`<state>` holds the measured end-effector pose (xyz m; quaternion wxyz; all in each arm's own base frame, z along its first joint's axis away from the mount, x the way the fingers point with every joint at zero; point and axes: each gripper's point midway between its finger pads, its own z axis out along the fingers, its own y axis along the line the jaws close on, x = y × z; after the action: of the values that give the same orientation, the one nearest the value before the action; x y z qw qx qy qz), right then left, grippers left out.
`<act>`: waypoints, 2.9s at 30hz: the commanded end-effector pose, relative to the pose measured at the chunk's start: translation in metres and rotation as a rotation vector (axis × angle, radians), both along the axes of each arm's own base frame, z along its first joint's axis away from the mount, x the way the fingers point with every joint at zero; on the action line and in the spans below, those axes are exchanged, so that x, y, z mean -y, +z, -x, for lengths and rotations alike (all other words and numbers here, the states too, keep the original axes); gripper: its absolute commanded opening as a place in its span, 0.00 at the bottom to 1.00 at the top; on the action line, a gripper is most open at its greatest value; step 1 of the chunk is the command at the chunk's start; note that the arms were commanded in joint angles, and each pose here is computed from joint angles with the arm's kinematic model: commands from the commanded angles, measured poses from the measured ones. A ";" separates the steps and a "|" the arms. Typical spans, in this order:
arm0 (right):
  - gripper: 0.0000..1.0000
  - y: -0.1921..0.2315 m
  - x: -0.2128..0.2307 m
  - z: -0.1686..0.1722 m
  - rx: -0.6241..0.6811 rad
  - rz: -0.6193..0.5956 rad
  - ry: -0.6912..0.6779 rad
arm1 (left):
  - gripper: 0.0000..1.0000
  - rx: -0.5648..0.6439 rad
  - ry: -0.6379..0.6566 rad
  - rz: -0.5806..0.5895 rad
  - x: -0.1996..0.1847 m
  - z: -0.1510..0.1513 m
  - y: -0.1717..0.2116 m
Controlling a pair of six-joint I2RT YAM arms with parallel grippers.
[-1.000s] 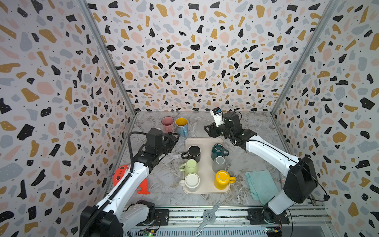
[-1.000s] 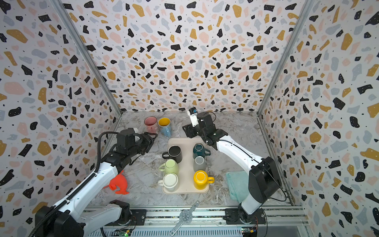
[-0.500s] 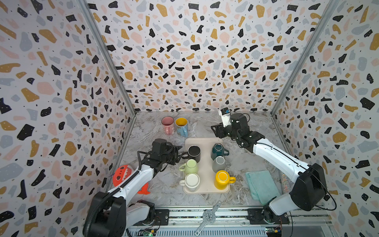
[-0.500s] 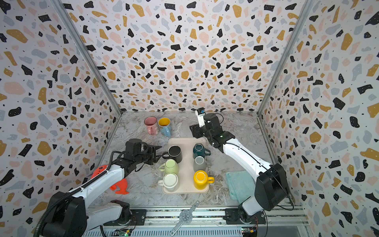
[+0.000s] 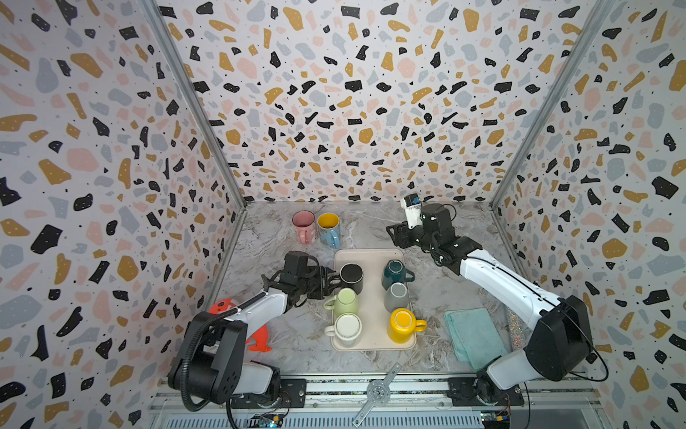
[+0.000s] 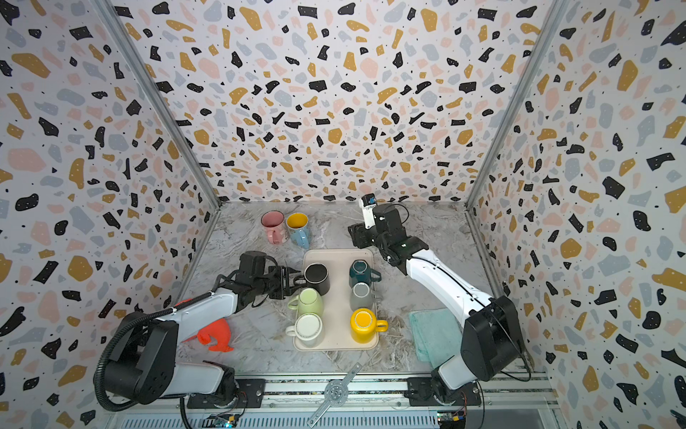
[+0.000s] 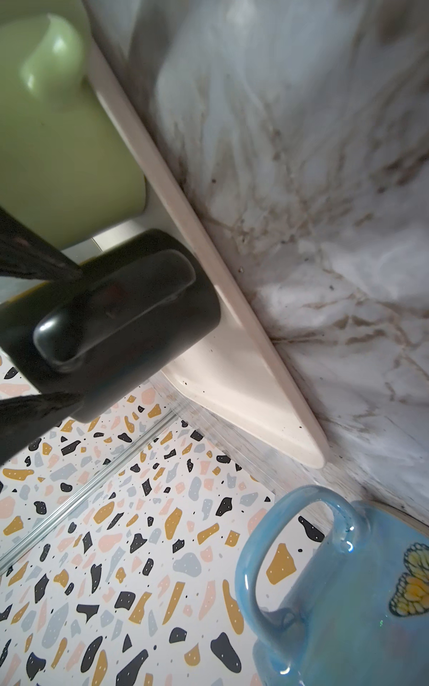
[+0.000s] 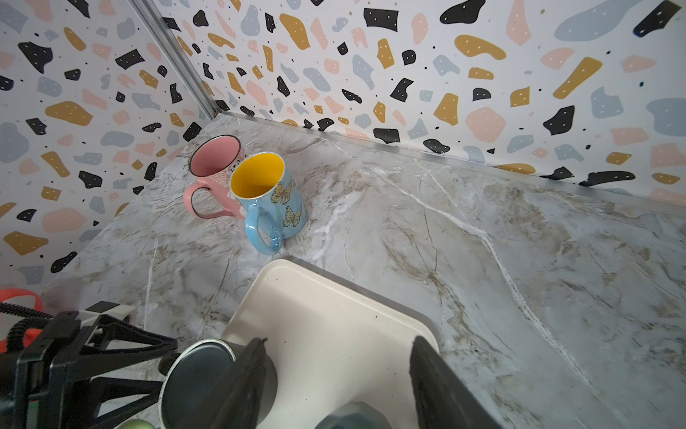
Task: Turn the mug right side up
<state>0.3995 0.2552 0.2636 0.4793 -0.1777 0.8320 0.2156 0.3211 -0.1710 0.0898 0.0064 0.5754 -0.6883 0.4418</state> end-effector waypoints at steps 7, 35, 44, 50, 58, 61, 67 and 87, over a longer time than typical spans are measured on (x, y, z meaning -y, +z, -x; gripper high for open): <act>0.63 -0.001 0.005 -0.003 -0.016 -0.010 -0.015 | 0.46 -0.006 -0.031 0.051 0.011 -0.011 -0.002; 0.64 -0.020 0.015 -0.018 -0.057 0.013 -0.057 | 0.00 0.181 -0.084 0.121 0.033 -0.066 0.023; 0.64 -0.017 0.013 -0.013 -0.066 -0.008 -0.045 | 0.00 0.592 -0.100 0.068 0.027 -0.076 0.101; 0.63 -0.015 0.012 -0.003 -0.071 -0.023 -0.030 | 0.00 0.787 -0.209 -0.095 0.026 -0.071 0.140; 0.61 -0.002 0.005 0.010 -0.038 -0.025 0.000 | 0.00 1.120 -0.304 -0.502 0.005 -0.061 0.210; 0.56 0.006 0.002 0.014 -0.018 -0.021 0.013 | 0.00 1.243 -0.287 -0.688 -0.005 -0.050 0.236; 0.49 0.018 0.001 0.019 0.013 -0.015 0.030 | 0.00 1.373 -0.267 -0.928 -0.014 -0.034 0.258; 0.31 0.032 -0.010 0.021 0.066 0.022 0.104 | 0.00 1.466 -0.194 -1.630 0.016 0.028 0.274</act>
<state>0.3792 0.2608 0.2650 0.4679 -0.2202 0.8278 0.2177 0.2915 -0.2175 0.3098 -0.6708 -0.1284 -0.7162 0.1433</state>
